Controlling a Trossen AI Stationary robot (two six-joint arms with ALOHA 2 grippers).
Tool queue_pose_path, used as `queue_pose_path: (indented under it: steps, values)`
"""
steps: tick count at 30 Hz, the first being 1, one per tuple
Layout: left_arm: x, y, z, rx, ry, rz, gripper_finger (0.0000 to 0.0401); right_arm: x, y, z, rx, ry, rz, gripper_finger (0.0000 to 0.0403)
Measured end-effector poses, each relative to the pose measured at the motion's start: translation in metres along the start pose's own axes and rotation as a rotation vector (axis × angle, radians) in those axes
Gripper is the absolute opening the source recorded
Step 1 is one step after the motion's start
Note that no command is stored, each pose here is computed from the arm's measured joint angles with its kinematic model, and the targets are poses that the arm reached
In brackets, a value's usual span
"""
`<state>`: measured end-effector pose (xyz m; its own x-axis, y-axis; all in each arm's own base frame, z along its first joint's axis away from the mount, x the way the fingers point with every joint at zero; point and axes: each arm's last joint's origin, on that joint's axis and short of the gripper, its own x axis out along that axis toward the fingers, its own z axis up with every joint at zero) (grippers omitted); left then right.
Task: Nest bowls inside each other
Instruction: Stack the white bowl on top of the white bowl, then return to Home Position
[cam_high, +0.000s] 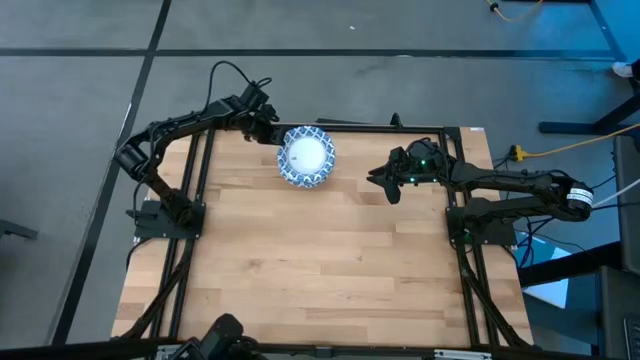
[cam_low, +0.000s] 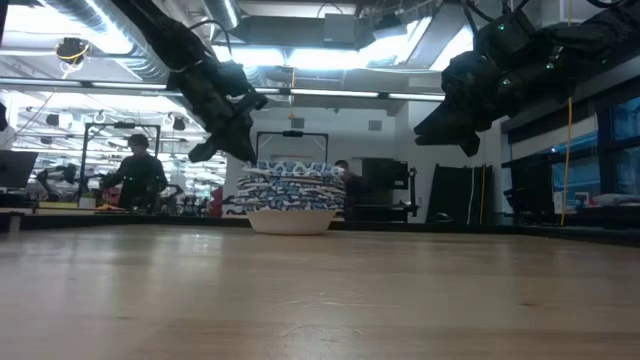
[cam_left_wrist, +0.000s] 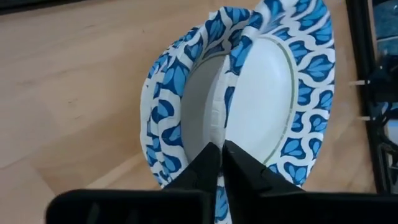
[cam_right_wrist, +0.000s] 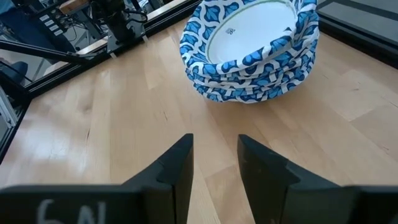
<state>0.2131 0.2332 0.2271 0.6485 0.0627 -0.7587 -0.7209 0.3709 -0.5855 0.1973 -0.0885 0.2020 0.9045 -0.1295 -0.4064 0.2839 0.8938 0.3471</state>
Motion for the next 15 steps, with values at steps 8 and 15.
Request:
queue_pose_path:
  steps: [8,15]
  values:
    - [-0.0001,0.0003,0.0012,0.038,-0.017,0.014,0.0096,0.0,0.0,-0.0001,-0.003,0.001,0.0,0.0126]
    - [-0.0096,0.0093,0.007,0.079,-0.089,0.107,0.0169,0.0,0.0,-0.0002,-0.003,0.002,0.0,0.0126]
